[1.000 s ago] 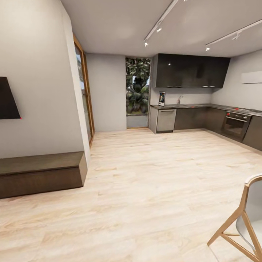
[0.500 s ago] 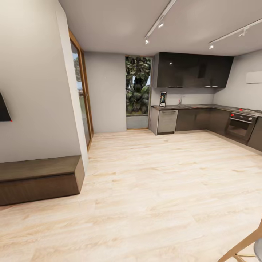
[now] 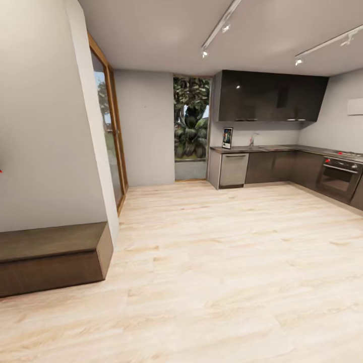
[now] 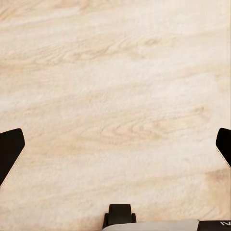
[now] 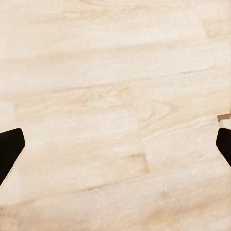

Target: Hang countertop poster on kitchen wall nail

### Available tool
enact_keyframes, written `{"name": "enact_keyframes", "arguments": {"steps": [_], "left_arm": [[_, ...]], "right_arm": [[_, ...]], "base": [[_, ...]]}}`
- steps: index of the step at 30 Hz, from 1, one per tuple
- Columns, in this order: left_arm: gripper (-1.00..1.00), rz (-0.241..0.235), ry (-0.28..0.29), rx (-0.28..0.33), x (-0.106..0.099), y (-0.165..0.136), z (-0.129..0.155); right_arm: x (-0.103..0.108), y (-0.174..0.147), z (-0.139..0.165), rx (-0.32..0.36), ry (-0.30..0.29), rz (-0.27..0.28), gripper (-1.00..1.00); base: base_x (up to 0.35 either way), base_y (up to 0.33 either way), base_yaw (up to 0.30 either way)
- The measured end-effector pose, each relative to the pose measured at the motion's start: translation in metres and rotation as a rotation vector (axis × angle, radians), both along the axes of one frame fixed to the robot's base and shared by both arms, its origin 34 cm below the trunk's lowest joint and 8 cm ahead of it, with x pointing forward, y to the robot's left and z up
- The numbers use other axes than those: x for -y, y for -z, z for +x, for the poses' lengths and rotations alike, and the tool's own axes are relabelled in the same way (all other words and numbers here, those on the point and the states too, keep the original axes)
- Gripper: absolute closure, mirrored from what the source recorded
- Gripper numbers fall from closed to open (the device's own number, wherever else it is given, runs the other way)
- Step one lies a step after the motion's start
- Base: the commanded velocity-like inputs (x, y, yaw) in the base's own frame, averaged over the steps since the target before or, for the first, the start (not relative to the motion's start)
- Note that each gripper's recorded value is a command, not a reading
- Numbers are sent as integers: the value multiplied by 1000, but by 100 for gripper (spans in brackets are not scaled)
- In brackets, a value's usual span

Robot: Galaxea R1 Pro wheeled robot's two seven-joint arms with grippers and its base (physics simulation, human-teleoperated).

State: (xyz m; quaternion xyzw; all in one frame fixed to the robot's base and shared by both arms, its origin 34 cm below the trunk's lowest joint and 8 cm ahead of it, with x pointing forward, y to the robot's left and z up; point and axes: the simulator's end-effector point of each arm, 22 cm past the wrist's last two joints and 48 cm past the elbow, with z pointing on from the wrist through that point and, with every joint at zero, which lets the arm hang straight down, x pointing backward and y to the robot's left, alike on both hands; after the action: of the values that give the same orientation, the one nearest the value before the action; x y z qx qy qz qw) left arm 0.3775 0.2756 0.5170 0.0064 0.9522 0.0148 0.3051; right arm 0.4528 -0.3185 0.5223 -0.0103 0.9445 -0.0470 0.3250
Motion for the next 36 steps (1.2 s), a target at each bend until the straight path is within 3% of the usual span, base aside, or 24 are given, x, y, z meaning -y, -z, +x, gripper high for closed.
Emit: {"name": "enact_keyframes", "arguments": {"steps": [12, 36], "left_arm": [[-100, 0, 0, 1, 0, 0, 1], [-100, 0, 0, 7, 0, -2, 2]], "right_arm": [[0, 0, 0, 0, 0, 0, -100], [0, -2, 2, 6, 0, 0, -100]], "base": [[343, -4, -28], [343, -68, -235]]}}
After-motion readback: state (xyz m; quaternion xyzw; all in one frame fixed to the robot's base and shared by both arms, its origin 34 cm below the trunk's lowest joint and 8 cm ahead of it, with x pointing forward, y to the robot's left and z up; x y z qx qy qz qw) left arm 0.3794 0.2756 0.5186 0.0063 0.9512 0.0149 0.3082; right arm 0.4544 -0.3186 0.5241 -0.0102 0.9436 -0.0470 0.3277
